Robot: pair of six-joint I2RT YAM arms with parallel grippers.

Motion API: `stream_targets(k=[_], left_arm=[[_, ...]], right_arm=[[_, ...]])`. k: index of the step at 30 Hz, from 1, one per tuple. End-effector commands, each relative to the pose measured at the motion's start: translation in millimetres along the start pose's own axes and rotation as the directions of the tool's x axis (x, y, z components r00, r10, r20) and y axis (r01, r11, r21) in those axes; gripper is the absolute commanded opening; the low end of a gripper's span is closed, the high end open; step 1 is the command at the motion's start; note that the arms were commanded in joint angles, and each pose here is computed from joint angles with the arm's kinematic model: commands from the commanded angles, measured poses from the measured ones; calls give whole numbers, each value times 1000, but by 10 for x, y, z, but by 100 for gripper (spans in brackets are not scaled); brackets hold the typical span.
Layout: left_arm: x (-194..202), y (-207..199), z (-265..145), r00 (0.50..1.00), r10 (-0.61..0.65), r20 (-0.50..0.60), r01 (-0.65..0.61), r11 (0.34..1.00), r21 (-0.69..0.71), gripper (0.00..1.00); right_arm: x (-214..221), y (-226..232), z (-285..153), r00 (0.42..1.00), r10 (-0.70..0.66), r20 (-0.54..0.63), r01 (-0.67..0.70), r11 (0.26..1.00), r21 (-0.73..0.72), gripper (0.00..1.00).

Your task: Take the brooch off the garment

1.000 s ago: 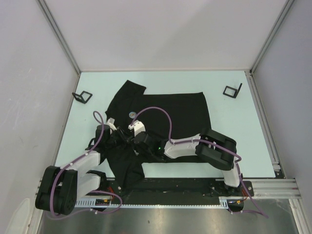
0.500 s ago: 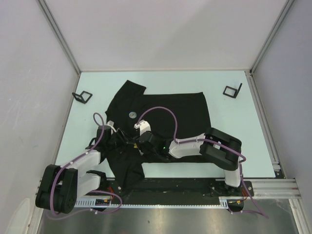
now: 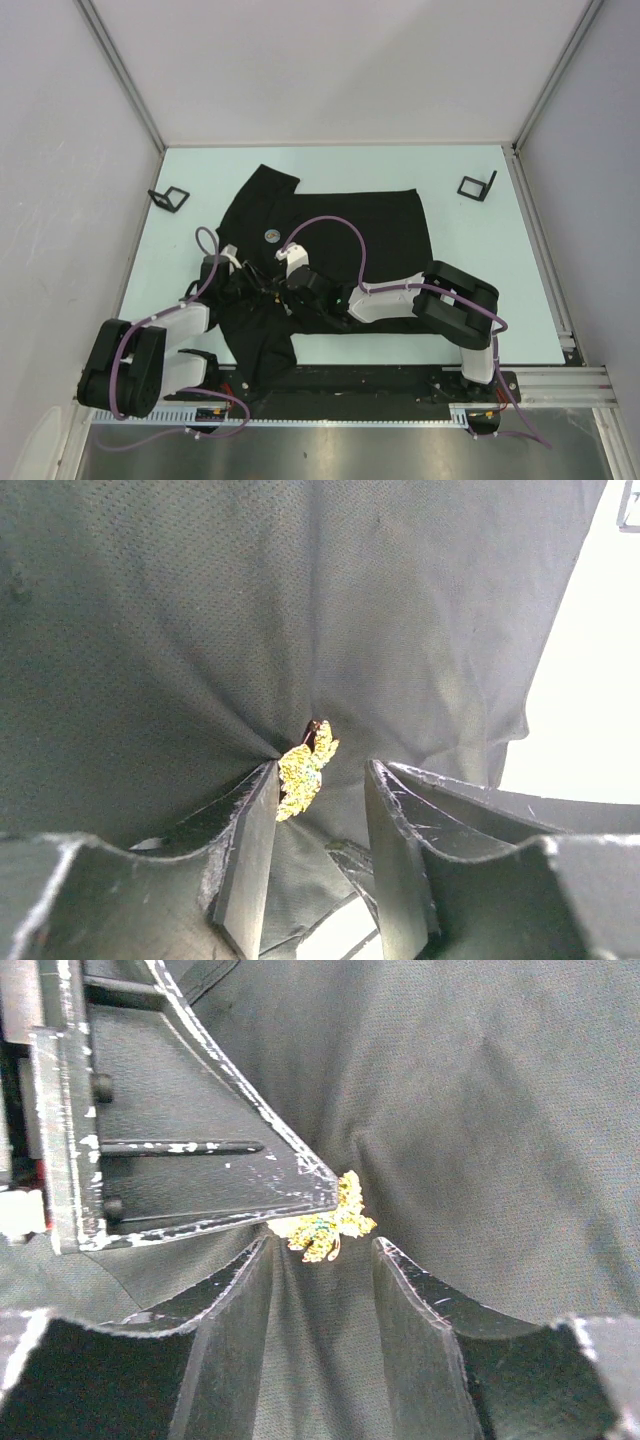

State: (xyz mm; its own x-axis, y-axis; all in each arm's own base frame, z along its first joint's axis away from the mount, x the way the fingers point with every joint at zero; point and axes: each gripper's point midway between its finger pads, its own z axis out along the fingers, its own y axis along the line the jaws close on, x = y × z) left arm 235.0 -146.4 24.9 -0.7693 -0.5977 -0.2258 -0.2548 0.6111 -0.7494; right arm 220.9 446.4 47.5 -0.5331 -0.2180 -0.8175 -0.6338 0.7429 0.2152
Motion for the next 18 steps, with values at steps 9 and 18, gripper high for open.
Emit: stream_targets(k=[9, 18], left_arm=[[8, -113, 2, 1000, 17, -20, -16, 999, 51, 22], [0, -114, -20, 1000, 2, -25, -1, 1000, 30, 13]], right_arm=[[-83, 96, 66, 995, -68, 71, 69, 998, -8, 48], [-42, 88, 125, 991, -109, 82, 110, 994, 1, 54]])
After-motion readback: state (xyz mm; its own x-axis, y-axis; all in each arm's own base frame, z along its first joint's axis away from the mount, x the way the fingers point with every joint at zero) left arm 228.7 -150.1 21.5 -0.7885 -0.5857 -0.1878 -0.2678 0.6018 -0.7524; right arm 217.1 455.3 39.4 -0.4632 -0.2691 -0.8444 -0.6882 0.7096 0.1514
